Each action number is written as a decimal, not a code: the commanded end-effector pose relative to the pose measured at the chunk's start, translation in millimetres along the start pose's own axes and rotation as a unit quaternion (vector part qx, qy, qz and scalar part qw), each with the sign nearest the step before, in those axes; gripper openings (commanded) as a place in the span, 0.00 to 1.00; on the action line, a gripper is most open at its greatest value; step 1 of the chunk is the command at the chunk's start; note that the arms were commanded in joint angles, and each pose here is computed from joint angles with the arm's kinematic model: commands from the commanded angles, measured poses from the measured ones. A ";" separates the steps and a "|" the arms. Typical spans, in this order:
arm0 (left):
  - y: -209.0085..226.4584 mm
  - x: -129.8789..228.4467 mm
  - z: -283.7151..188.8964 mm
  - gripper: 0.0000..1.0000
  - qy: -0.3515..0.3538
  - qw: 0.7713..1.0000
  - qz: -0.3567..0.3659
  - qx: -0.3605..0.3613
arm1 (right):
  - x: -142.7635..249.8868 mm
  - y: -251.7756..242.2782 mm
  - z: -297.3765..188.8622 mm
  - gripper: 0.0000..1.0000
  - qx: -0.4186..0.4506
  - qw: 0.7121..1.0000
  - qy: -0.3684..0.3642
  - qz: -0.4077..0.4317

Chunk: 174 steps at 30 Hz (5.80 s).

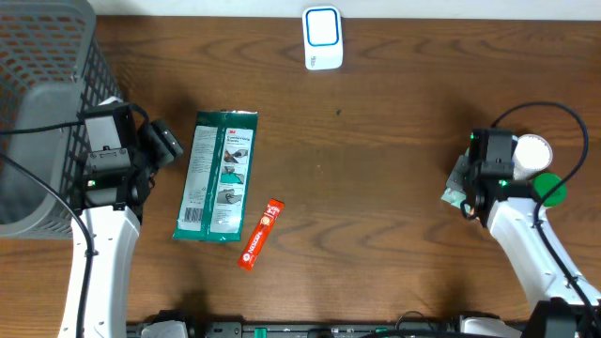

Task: Scan the item barcode
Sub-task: 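Carry the wipes pack right and set it down by the jars, then release the wipes pack and move the right gripper left toward the Nescafé stick, then lower the right gripper over the red Nescafé stick and align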

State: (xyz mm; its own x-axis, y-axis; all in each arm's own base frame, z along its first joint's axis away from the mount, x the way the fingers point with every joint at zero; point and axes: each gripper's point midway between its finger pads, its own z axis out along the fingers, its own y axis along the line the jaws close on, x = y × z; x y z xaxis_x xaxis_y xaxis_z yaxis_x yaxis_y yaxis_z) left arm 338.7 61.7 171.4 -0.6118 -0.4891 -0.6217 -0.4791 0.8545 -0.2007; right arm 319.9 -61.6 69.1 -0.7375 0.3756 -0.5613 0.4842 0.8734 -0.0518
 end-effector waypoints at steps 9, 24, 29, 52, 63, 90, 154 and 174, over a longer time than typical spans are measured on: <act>-1.1 -12.4 -7.6 0.88 -0.018 1.000 -0.006 0.000 | 14.9 -11.4 19.8 0.01 0.013 0.999 -0.036 -0.014; -1.1 -12.4 -7.6 0.88 -0.018 1.000 -0.006 0.000 | -15.4 -0.9 -13.1 0.99 -0.009 0.997 -0.022 -0.073; -1.1 -12.4 -7.6 0.88 -0.018 1.000 -0.006 0.000 | -29.4 11.0 -37.6 0.99 -0.041 0.996 0.005 -0.084; -1.1 -12.4 -7.6 0.88 -0.018 1.000 -0.006 0.000 | -21.0 84.2 -158.3 0.32 -0.264 0.948 0.136 -0.114; -1.1 -12.4 -7.6 0.88 -0.018 1.000 -0.006 0.000 | 29.0 166.3 -177.3 0.47 -0.321 0.905 0.155 -0.232; -1.1 -12.4 -7.6 0.88 -0.018 1.000 -0.006 0.000 | 166.5 301.5 -149.9 0.55 -0.358 0.838 0.217 -0.351; -1.1 -12.4 -7.6 0.88 -0.018 1.000 -0.006 0.000 | 161.6 350.8 -150.8 0.77 -0.395 0.843 0.126 -0.343; -1.1 -12.4 -7.6 0.88 -0.018 1.000 -0.006 0.000 | 219.3 362.4 -122.9 0.70 -0.393 0.821 0.180 -0.373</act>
State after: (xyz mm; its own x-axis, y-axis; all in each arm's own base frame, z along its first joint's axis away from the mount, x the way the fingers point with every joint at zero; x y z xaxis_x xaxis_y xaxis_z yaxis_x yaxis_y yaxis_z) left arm 338.7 61.7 171.4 -0.6118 -0.4891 -0.6217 -0.4791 0.8545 -0.2007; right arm 287.1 372.0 32.9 -0.8423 -0.3933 -0.3686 -0.5135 0.7934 0.3270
